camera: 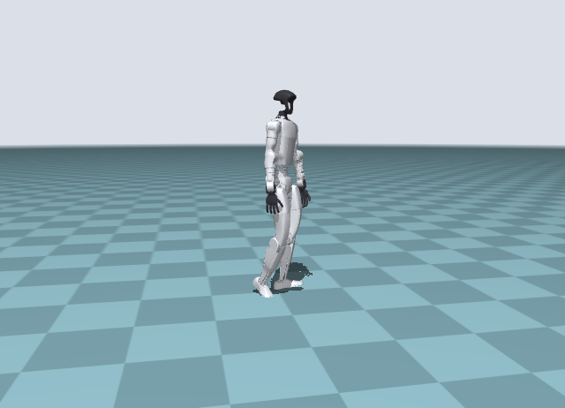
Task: In place motions
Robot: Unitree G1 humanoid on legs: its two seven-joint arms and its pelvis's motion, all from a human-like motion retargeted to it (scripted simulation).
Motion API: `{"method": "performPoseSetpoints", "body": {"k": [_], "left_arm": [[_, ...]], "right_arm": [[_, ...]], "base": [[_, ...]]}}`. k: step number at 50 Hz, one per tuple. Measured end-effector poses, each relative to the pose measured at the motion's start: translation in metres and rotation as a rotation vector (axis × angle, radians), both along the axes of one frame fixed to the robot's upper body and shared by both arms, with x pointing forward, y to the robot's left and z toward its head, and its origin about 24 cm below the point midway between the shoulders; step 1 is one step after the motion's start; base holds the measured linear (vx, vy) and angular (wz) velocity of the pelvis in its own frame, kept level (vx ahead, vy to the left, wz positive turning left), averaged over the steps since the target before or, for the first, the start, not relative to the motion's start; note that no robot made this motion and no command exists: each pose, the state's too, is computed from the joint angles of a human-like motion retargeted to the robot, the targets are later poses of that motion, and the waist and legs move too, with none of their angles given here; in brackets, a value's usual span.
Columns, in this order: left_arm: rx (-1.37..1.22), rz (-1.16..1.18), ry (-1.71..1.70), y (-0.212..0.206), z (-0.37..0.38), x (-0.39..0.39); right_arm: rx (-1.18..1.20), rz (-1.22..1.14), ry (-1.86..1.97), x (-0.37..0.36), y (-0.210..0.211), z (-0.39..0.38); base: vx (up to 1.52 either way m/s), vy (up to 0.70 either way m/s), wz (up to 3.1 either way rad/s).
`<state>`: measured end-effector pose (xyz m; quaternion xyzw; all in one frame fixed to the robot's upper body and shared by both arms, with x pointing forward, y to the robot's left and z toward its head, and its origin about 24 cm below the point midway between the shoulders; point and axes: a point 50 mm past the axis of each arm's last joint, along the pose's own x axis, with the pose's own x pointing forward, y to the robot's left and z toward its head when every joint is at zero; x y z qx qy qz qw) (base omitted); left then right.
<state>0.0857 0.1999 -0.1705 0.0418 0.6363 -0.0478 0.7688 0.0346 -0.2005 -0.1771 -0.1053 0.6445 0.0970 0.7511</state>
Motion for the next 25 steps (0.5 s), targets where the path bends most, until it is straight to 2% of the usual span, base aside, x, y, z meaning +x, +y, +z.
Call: {"method": "performPoseSetpoints", "body": {"k": [8, 13, 19, 25], "left_arm": [[-0.088, 0.133, -0.424, -0.015, 0.048, 0.134], [-0.114, 0.159, -0.663, -0.018, 0.092, 0.195], [-0.108, 0.162, -0.729, -0.018, 0.106, 0.211], [-0.089, 0.148, -0.6, -0.022, 0.076, 0.176]], "right_arm": [[-0.173, 0.104, 0.197, -0.05, -0.048, 0.009], [-0.234, -0.046, 0.297, -0.082, -0.067, 0.018], [-0.281, -0.265, 0.335, -0.11, -0.073, 0.026], [-0.269, -0.332, 0.331, -0.117, -0.065, 0.024]], "base": [[-0.02, 0.08, -0.1], [-0.05, 0.02, 0.04], [0.0, 0.01, -0.26], [0.02, -0.01, -0.46]]}}
